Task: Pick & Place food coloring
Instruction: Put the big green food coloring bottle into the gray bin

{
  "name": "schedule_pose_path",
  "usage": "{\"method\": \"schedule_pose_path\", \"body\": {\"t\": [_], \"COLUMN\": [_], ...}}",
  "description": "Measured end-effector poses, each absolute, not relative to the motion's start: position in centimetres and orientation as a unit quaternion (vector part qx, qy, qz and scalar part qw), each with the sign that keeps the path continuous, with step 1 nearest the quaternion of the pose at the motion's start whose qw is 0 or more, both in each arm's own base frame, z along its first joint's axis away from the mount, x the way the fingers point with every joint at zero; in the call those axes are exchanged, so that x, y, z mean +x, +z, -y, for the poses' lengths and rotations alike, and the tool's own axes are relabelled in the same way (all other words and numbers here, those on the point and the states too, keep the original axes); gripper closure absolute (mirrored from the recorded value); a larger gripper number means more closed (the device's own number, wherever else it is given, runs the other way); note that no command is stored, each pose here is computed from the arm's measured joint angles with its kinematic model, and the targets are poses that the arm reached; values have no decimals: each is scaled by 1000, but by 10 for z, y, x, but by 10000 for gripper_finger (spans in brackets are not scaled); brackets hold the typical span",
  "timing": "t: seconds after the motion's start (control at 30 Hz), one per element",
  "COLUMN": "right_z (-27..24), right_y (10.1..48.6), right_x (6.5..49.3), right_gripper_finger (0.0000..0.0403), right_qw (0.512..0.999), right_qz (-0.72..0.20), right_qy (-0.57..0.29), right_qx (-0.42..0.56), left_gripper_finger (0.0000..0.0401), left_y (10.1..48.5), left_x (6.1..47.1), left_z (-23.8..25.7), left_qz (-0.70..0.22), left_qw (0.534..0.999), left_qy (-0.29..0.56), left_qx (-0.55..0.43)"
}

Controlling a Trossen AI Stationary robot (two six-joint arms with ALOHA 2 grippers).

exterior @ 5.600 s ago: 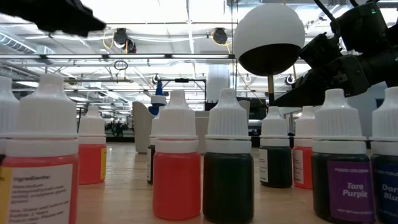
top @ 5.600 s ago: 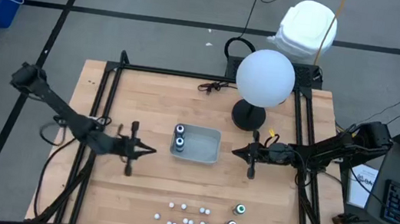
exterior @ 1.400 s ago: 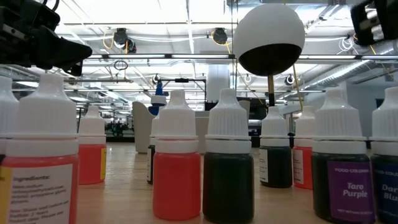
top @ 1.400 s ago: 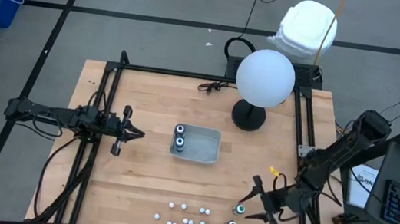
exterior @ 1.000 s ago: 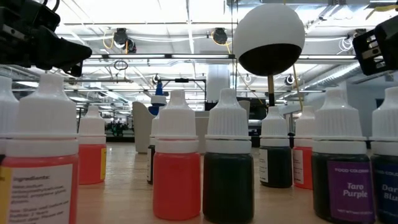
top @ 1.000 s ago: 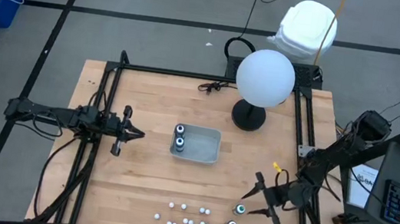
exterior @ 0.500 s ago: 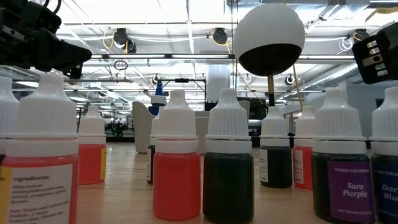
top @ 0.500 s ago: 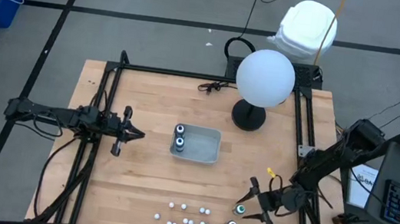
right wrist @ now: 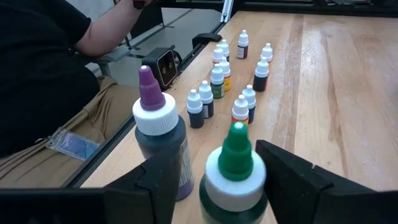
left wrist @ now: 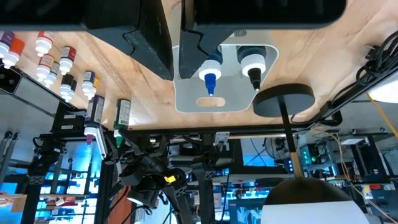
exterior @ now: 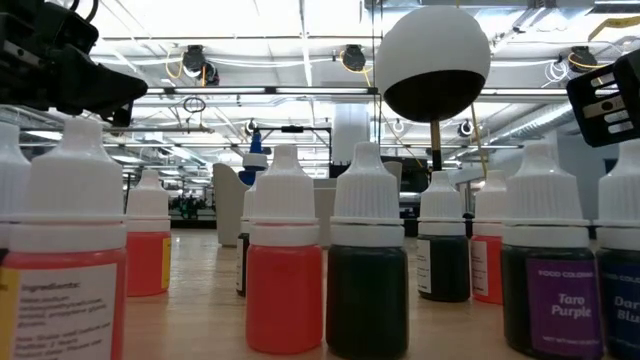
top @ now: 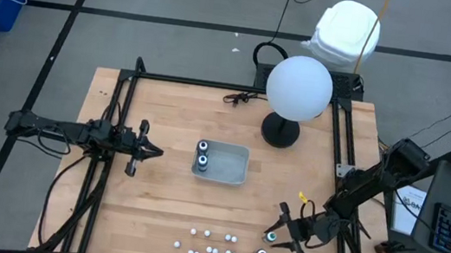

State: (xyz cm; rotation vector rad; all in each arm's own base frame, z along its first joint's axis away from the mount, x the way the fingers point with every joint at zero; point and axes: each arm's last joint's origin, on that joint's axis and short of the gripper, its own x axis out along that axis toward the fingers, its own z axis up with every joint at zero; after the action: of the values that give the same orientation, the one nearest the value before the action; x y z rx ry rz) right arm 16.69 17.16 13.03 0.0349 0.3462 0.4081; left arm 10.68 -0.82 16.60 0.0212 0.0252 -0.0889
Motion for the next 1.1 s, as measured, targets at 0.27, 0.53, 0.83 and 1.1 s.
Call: {"method": "schedule_pose_path", "body": {"t": [0.27,0.53,0.83,1.1], "right_z": [-171,-166,-133,-102], "right_y": [130,142,171,205], "right_x": [167,168,168,172], "right_gripper_finger": [288,294,292,292], "right_qw": [965,976,983,994], "right_qz": [-171,-143,-143,-70], "right_qy": [199,162,114,66], "right_qx": [16,13,0,-46], "left_gripper_finger": [366,366,366,366], "left_y": [166,166,166,166], "left_x": [107,107,107,107], "left_z": [8,8,8,8], "left_qz": [-13,-12,-12,-12], "left_qw": [999,999,999,999], "left_qy": [-44,-44,-44,-44], "left_qx": [11,11,11,11]}}
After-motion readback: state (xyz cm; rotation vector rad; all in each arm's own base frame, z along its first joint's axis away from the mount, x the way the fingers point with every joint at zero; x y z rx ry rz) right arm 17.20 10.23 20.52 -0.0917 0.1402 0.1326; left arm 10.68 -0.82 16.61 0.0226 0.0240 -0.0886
